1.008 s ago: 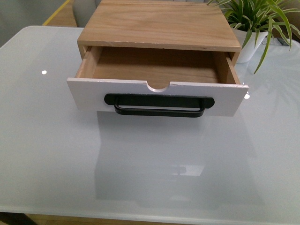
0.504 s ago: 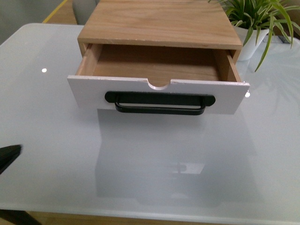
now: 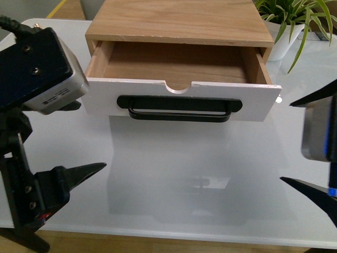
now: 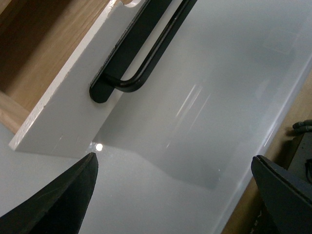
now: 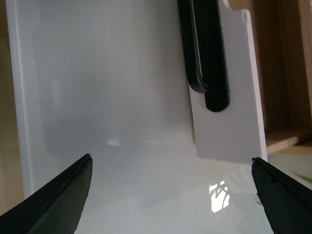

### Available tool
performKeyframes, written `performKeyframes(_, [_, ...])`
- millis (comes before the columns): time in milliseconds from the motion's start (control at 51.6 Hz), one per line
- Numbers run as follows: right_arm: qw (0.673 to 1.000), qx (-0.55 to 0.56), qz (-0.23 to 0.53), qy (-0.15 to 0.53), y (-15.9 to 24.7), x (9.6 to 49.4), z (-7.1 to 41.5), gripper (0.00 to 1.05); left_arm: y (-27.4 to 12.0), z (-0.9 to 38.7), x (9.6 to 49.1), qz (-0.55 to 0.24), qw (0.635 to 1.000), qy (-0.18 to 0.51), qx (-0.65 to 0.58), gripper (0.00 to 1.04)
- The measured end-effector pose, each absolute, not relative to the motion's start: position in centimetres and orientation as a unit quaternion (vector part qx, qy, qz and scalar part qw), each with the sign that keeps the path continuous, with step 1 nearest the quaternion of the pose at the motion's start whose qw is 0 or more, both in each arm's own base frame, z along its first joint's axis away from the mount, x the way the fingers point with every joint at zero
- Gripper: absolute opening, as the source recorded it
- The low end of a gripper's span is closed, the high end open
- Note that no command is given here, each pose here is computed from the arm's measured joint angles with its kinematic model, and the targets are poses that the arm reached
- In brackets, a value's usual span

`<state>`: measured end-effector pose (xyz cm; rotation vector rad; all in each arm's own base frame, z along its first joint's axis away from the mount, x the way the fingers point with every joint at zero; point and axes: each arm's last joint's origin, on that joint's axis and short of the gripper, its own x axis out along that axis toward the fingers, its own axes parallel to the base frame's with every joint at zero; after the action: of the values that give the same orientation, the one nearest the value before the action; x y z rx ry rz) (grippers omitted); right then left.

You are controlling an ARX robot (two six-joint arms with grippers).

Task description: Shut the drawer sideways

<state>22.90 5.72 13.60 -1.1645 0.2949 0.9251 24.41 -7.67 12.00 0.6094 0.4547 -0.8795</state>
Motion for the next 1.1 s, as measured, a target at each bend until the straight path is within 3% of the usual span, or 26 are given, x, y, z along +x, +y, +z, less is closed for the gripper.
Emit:
performKeyframes(388, [0.680, -0.548, 0.471, 0.120, 8.3, 24.6, 12.0, 0.96, -9.6, 11.7, 27.4, -0.458, 0.824, 0.178, 0.283, 0.96])
performKeyframes(1105, [0.667, -0.549, 0.490, 0.116, 9.3, 27.0, 10.5, 0.96, -12.0, 9.9, 30.3, -0.491, 0.805, 0.182, 0.279, 0.96])
